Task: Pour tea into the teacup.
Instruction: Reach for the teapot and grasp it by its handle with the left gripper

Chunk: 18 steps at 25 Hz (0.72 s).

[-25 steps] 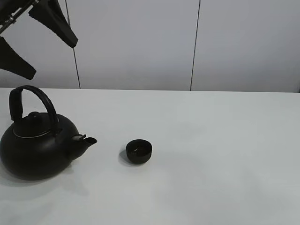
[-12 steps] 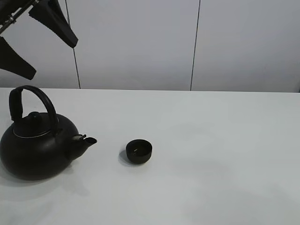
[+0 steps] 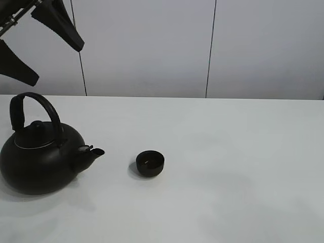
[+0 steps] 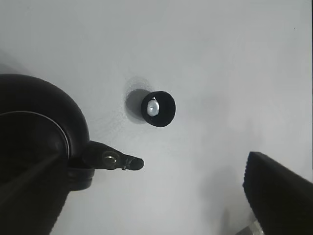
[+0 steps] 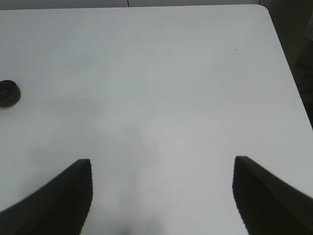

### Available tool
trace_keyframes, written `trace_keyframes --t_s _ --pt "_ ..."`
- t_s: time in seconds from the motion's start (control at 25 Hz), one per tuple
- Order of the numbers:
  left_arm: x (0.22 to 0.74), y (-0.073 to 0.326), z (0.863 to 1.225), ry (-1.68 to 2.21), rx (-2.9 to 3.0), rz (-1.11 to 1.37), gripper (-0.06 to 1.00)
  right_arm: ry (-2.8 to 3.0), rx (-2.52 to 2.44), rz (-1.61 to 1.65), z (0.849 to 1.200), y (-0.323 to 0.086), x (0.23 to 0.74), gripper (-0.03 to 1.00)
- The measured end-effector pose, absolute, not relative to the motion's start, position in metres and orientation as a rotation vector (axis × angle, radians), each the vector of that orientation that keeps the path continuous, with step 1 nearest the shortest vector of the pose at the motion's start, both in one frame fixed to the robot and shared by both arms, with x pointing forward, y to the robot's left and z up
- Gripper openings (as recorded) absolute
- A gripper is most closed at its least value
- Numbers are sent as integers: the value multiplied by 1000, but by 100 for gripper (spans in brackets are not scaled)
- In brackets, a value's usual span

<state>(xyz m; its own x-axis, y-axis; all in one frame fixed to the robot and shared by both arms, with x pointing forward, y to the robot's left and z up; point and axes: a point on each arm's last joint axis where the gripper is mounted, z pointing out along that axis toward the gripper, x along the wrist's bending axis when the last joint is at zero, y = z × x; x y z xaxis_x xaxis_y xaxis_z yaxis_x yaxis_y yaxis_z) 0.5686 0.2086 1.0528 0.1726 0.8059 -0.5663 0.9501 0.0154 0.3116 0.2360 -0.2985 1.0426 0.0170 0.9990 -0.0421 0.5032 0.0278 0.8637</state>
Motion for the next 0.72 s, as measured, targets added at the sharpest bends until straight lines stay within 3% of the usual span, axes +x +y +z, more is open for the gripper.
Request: trace_keyframes --t_s 0.72 --pt "578 210 1056 1648 1743 -186 70 1577 1570 866 1043 -298 236 55"
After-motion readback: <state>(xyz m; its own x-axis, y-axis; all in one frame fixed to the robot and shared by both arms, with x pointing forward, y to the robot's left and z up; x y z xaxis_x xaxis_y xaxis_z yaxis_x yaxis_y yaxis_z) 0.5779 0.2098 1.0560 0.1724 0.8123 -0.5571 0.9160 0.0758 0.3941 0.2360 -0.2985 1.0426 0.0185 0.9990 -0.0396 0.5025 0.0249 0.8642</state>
